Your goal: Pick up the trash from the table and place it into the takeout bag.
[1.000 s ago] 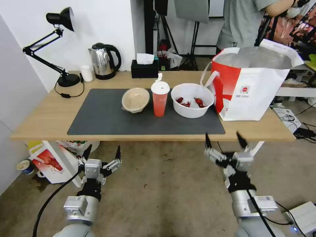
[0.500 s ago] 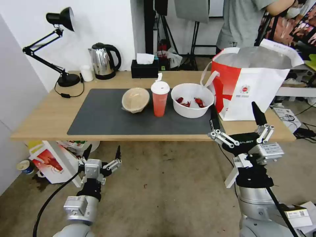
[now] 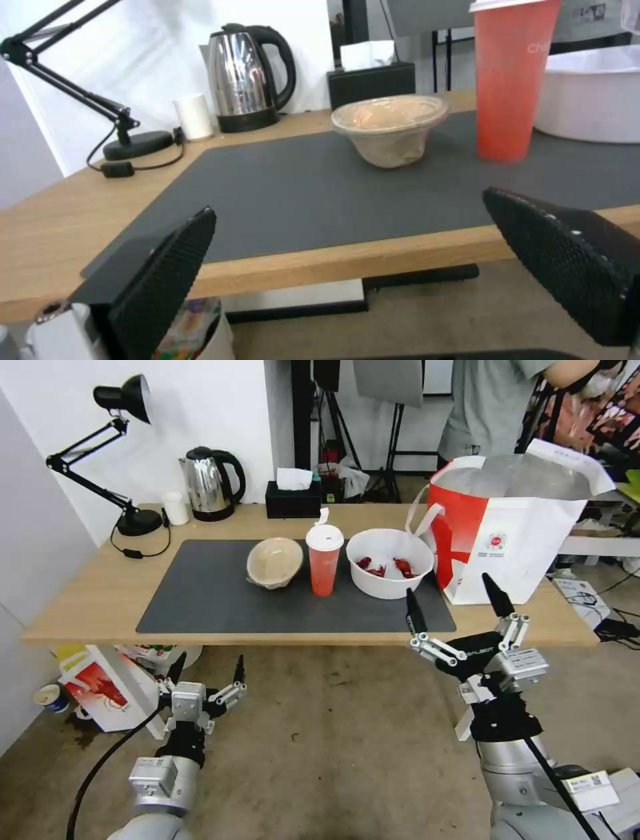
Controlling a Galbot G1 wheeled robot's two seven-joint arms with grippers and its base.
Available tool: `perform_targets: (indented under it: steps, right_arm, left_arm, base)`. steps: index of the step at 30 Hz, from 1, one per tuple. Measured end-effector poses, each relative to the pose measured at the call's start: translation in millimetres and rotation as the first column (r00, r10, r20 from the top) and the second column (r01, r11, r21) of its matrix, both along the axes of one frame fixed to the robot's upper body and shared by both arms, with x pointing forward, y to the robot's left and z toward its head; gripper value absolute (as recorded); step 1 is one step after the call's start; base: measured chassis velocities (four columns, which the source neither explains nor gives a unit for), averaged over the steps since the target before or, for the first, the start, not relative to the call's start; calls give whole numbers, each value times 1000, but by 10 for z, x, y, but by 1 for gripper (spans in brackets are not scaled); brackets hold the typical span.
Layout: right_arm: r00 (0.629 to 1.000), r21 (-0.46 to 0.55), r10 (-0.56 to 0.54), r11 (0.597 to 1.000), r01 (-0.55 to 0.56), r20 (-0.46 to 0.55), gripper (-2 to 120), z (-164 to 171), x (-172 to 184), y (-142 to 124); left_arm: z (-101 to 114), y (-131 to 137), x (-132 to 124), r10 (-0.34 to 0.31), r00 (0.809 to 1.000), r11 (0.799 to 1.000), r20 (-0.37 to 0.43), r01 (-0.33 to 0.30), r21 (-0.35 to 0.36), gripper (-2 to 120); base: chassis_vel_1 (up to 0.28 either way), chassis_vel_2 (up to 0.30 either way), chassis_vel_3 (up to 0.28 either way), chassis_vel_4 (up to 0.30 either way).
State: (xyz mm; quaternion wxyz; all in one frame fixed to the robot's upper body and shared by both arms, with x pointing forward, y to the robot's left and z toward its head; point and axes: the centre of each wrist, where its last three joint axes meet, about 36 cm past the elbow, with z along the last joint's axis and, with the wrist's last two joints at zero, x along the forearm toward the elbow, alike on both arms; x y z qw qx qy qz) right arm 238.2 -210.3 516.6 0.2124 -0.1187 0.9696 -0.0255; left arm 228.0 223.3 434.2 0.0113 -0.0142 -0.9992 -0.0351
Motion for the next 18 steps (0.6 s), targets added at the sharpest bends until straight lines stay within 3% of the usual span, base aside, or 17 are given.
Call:
perform_targets:
  steps: [8,18]
  right_arm:
    - [998,-32,46,998,-47,-39,100,51,55,-197]
    - [986,-104,152,982,-159,-72,100,430,316,-659]
  left_arm:
    - [0,0,0,0,1000,1000,0,0,0,100]
    - [0,0,0,0,1000,1000,0,0,0,100]
  base:
    - [0,0,0,0]
    - [0,0,0,0]
